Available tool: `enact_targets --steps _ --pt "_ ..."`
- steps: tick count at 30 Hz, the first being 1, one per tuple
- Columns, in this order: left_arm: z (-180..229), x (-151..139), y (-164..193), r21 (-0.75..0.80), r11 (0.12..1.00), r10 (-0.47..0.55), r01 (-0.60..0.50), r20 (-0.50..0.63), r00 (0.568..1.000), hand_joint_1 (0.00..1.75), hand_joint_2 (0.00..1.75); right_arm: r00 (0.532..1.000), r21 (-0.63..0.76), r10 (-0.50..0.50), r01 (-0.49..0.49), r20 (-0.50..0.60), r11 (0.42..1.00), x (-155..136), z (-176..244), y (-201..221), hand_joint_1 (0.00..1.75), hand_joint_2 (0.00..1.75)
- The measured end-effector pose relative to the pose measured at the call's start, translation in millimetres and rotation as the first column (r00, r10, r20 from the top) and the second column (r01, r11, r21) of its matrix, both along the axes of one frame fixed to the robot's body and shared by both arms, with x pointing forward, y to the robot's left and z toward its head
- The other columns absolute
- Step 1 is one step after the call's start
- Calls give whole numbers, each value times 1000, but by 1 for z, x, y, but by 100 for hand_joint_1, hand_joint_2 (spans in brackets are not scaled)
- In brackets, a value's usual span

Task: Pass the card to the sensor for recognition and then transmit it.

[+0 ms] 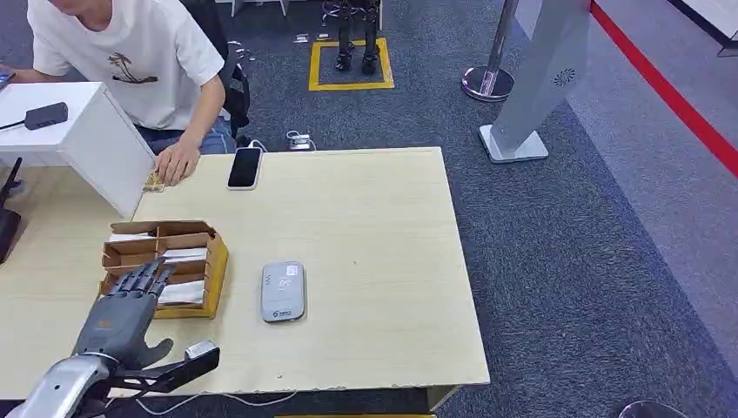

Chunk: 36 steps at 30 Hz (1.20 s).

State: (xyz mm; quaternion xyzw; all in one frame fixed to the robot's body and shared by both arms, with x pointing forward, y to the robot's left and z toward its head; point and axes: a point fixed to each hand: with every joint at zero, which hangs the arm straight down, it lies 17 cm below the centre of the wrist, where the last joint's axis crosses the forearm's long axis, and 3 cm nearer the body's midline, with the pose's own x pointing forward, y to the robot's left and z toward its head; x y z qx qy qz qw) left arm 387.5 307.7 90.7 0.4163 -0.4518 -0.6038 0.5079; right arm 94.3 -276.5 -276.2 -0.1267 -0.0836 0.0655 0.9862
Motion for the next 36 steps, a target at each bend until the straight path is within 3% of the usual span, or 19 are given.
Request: enact_targets --steps 26,36 --pt "-11 -5 0 23 998 65 -65 -5 998 0 175 1000 -3 -15 15 -6 1000 -1 0 -1 0 0" --pt "2 3 5 15 993 113 -114 61 992 0 175 1000 -5 -18 18 -15 1000 -3 0 -1 0 0"
